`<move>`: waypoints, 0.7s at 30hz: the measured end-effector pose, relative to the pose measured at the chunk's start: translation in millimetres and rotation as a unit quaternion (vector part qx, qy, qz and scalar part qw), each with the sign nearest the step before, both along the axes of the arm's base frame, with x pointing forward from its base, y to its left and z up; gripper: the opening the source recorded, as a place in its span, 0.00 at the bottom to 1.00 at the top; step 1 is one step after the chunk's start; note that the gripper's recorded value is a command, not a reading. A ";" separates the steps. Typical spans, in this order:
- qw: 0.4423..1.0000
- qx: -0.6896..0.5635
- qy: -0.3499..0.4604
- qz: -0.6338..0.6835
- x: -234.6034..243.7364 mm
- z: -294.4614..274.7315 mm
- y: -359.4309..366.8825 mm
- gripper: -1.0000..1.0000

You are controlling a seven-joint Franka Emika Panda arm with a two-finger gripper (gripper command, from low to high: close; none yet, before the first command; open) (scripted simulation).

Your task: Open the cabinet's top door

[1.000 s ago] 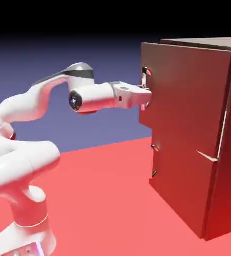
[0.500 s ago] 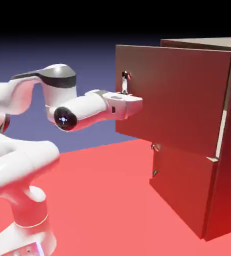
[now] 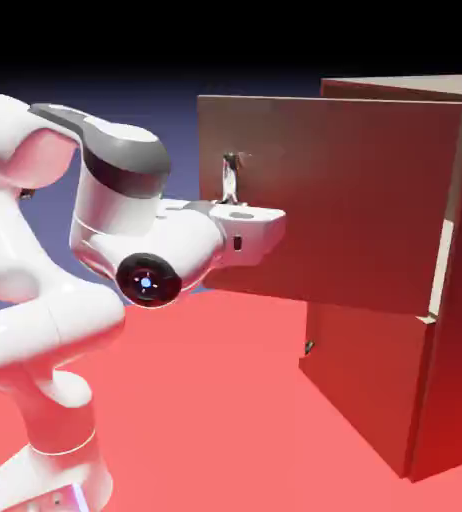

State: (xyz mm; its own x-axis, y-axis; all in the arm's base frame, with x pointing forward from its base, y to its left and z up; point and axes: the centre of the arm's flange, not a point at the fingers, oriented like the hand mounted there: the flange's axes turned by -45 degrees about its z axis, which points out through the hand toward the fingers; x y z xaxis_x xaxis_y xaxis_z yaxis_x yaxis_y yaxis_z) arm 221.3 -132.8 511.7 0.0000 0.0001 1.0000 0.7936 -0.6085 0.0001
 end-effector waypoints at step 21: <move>0.973 0.000 0.000 0.231 1.3 0.0 -161.0 0.00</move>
State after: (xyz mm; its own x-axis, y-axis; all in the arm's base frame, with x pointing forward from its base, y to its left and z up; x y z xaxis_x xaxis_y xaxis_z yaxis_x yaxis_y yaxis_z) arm 222.7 -293.8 511.7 0.0000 -0.0001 1.0000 0.9823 -0.1875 0.0000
